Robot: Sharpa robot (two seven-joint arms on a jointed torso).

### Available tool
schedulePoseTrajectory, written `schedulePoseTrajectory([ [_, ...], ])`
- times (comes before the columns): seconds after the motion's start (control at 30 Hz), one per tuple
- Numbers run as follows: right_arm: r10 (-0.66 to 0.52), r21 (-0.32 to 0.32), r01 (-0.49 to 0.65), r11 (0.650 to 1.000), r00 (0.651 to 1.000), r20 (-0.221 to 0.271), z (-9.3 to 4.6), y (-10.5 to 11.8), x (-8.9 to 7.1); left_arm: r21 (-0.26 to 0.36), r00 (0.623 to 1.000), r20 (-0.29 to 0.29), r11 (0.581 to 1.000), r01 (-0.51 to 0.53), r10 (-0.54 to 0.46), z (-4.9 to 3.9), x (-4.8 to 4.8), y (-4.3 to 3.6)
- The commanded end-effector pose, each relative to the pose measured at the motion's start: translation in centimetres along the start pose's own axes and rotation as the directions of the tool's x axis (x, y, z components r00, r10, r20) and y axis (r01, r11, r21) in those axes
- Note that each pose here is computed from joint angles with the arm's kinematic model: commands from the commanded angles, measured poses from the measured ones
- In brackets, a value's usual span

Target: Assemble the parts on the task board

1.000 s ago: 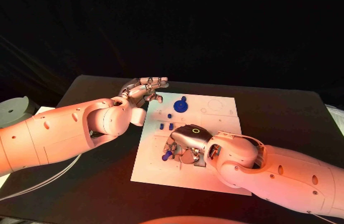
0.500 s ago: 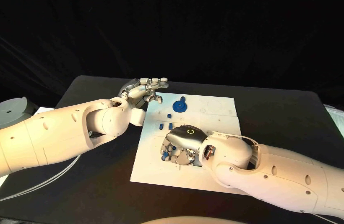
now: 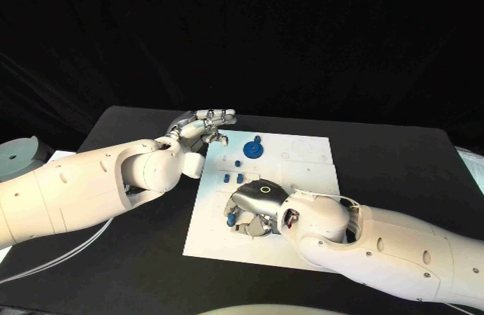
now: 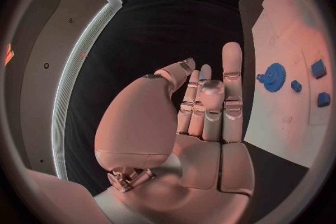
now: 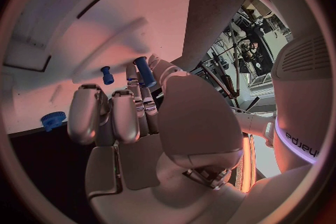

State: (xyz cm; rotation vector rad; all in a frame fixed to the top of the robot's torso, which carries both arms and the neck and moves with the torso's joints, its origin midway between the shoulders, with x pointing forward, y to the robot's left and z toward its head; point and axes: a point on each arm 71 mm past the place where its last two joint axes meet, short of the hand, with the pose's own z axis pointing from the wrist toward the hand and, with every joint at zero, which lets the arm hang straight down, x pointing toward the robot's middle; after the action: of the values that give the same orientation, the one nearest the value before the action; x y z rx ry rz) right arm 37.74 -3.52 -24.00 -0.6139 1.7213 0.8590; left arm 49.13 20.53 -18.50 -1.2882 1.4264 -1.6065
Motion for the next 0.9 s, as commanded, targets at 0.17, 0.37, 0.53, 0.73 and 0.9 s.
schedulePoseTrajectory([
  [0.17, -0.017, 0.019, 0.015, 1.000, 0.997, 0.072, -0.4, -0.2, -0.6, 0.004, 1.000, -0.020, 1.000, 0.008, -0.008, 0.02, 0.25, -0.05],
  [0.37, 0.016, -0.003, -0.016, 1.000, 0.989, 0.149, -1.7, 0.1, -1.9, 0.002, 1.000, -0.022, 1.000, 0.008, -0.008, 0.07, 0.24, -0.01],
  [0.53, 0.051, 0.031, -0.058, 0.998, 0.980, 0.195, -3.7, -1.2, -4.0, 0.000, 1.000, -0.024, 1.000, 0.009, -0.009, 0.04, 0.25, 0.00],
  [0.73, 0.177, 0.222, -0.226, 0.948, 0.959, 0.220, -8.2, -6.0, -6.0, -0.001, 1.000, -0.026, 1.000, 0.010, -0.010, -0.16, 0.27, -0.04],
  [0.9, 0.221, 0.454, -0.325, 0.830, 0.938, 0.267, -12.8, -9.5, -5.8, -0.001, 0.999, -0.033, 1.000, 0.010, -0.010, -0.54, 0.48, -0.13],
])
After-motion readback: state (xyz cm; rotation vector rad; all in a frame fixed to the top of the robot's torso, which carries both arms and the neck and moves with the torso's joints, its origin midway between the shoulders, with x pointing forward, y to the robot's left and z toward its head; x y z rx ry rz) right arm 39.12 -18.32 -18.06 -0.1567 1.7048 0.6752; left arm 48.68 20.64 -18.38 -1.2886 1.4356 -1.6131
